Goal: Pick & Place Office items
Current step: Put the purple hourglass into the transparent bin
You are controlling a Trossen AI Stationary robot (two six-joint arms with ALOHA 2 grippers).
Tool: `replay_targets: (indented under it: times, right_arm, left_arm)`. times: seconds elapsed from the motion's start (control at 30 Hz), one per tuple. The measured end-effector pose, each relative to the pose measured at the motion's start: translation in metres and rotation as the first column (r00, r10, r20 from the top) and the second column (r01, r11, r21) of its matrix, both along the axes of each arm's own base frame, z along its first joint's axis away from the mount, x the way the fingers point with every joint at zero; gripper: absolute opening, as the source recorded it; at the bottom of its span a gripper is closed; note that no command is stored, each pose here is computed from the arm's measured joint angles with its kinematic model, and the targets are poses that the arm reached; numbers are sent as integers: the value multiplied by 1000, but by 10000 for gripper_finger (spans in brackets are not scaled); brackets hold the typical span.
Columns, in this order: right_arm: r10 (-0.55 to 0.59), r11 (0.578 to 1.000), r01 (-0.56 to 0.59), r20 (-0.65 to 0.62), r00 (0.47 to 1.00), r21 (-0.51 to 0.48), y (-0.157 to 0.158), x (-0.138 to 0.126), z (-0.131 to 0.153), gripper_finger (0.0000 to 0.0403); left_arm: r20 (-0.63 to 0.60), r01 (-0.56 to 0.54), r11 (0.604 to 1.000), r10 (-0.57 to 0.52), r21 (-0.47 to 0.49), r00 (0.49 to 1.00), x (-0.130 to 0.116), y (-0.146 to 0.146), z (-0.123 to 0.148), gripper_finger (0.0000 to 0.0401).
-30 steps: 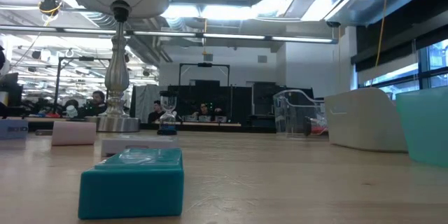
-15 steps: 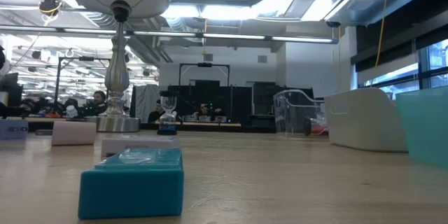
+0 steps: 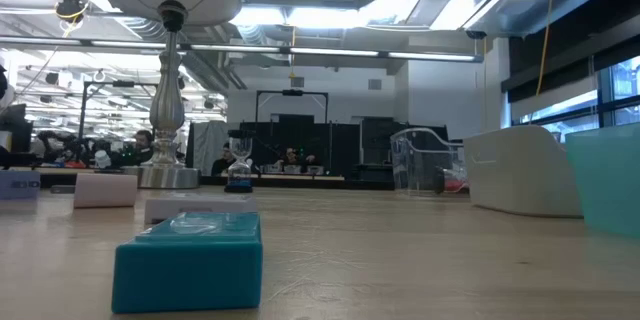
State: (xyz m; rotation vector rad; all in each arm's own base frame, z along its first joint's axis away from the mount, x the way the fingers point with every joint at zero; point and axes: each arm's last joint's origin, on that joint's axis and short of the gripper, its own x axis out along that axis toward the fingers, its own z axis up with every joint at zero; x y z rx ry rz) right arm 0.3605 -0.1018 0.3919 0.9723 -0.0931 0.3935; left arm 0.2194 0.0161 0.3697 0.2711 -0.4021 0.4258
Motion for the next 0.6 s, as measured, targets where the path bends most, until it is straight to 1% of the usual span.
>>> replay_targets:
  times: [0.1, 0.2, 0.3, 0.4, 0.47, 0.53, 0.6]
  right_arm:
    - [-2, 1000, 2, -1, 1000, -16, -7, -2, 0, 209]
    - [-4, 1000, 4, -3, 1000, -25, -15, -5, 0, 209]
    - [-12, 998, 12, -1, 1000, -68, -26, -9, -1, 209]
    - [-12, 993, 12, -4, 1000, -117, -38, -15, -2, 209]
    - [-16, 991, 11, -41, 999, -130, -47, -18, -6, 209]
    - [-13, 991, -2, -109, 994, -136, -57, -22, -14, 209]
    - [-36, 991, 10, -195, 980, -132, -67, -26, -24, 209]
  left_arm:
    - [0, -33, 999, 33, -15, 999, 0, 1, 0, 274]
    - [-3, -112, 992, 112, -53, 994, -1, 3, -1, 275]
    - [-41, -206, 975, 204, -80, 978, -1, 5, -4, 276]
    - [-89, -304, 945, 295, -122, 952, -2, 8, -8, 275]
    - [-114, -345, 926, 330, -152, 937, -2, 10, -11, 274]
    - [-143, -358, 920, 337, -162, 931, -1, 10, -14, 275]
    - [-167, -357, 919, 331, -166, 929, 0, 9, -17, 276]
